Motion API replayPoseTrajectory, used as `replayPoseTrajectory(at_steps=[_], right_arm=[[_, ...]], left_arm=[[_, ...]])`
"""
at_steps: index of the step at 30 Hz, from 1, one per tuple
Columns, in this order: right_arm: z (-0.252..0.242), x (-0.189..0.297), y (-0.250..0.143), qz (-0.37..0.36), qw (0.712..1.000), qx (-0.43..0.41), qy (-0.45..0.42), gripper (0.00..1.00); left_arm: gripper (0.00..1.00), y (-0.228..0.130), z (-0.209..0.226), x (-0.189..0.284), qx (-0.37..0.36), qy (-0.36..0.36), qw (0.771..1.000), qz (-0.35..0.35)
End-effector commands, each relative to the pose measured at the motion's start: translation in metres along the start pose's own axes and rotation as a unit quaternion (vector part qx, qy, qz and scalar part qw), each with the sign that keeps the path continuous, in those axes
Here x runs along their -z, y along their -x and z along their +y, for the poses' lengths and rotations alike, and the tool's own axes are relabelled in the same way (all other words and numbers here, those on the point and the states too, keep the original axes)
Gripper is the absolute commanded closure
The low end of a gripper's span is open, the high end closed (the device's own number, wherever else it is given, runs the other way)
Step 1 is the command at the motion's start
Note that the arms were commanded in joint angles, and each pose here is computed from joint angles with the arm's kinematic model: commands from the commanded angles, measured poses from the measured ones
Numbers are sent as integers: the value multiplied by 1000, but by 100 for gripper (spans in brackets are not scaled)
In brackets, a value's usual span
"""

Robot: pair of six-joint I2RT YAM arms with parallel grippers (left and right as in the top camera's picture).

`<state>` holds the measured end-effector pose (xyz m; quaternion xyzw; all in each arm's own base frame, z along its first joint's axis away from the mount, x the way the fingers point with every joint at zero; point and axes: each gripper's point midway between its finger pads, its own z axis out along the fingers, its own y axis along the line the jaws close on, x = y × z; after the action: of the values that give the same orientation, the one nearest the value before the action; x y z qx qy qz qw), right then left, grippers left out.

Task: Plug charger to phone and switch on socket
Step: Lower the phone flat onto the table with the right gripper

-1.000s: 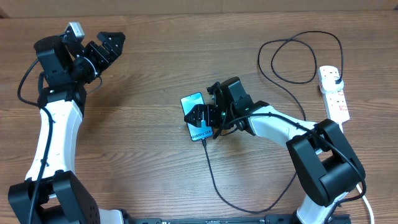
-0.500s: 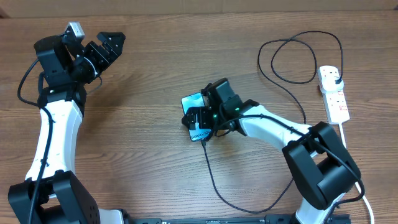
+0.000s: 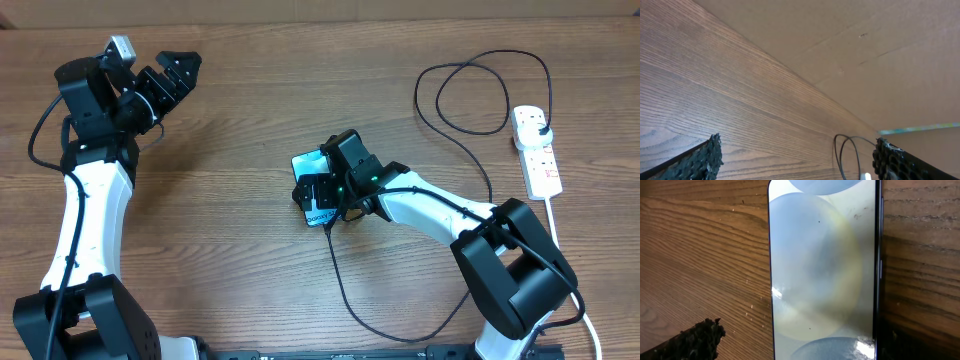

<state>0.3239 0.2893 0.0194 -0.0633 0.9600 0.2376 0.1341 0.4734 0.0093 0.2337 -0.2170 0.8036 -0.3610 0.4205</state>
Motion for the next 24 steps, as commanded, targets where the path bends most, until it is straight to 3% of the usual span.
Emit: replayPoseTrajectory(at_steps=[1,24], right_arm=[[-24,-13,-13,17,999,-8,-41,0],[-18,-2,-9,1,999,4,-54,0]], left_arm=[[0,4,-3,3,-15,0,1000,-7],[0,4,-3,3,-15,-1,1000,-7]])
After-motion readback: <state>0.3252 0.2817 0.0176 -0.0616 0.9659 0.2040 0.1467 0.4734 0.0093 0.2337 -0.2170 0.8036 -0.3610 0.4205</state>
